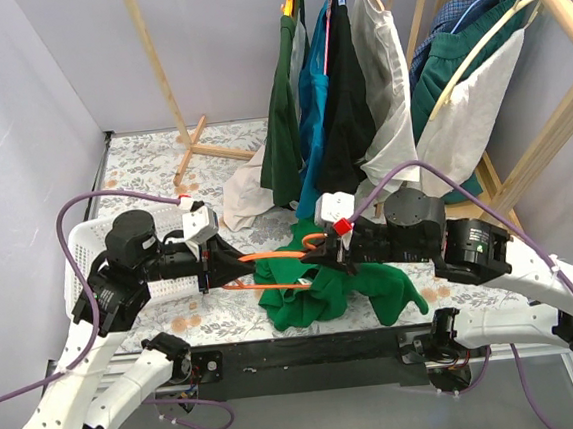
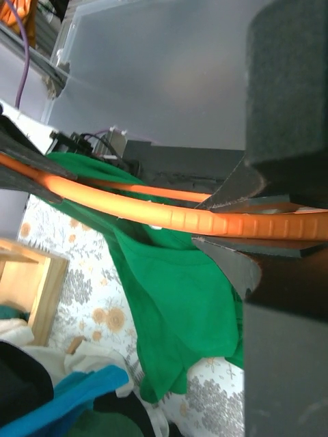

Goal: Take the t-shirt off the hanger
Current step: Remove the T-shirt from the hanger, then place the hanger at the clothesline.

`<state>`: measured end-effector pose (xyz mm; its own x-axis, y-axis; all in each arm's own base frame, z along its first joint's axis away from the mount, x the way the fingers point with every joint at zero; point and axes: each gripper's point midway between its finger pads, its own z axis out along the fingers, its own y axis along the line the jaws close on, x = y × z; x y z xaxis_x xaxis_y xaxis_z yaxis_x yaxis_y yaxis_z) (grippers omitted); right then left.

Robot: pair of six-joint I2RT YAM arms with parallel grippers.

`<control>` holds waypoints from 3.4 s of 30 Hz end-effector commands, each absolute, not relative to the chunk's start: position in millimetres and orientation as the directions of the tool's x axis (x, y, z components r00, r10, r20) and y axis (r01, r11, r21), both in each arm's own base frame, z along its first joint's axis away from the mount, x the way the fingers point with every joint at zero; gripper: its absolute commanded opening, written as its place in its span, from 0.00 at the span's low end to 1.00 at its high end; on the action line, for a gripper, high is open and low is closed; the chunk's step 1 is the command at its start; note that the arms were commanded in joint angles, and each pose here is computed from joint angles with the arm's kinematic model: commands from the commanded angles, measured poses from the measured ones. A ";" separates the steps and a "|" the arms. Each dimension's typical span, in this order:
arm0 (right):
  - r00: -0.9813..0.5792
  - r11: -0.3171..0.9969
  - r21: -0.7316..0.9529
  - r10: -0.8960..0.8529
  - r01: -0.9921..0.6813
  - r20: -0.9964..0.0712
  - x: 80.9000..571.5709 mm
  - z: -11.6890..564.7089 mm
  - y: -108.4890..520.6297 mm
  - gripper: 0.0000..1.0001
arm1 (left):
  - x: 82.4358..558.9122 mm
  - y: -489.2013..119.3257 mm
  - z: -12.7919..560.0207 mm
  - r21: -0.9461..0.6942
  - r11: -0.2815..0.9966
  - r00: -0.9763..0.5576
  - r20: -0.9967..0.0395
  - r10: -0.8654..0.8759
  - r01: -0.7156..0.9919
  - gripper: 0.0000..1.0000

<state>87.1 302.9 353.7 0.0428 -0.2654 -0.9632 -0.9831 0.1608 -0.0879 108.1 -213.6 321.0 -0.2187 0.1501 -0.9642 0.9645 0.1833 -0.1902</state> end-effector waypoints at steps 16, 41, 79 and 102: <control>-0.083 0.684 -0.052 -0.163 -0.728 -0.983 152.6 317.1 219.3 0.67 | 134.1 -171.1 356.0 -0.076 0.515 -0.177 -0.973 0.150 0.854 0.00; -0.246 0.774 0.025 -0.170 -0.633 -0.954 165.0 266.4 228.5 0.65 | 184.3 -59.2 549.6 -0.082 0.952 0.233 -0.960 -0.155 0.295 0.00; -0.361 0.693 0.143 -0.179 -0.707 -0.915 153.3 198.6 285.7 0.61 | 431.0 -213.3 553.1 -0.118 0.914 0.190 -0.960 -0.205 0.389 0.00; -0.416 0.731 0.159 -0.184 -0.664 -0.890 152.5 186.6 276.2 0.70 | 438.0 -201.7 492.2 -0.077 0.966 0.094 -0.990 -0.103 0.246 0.70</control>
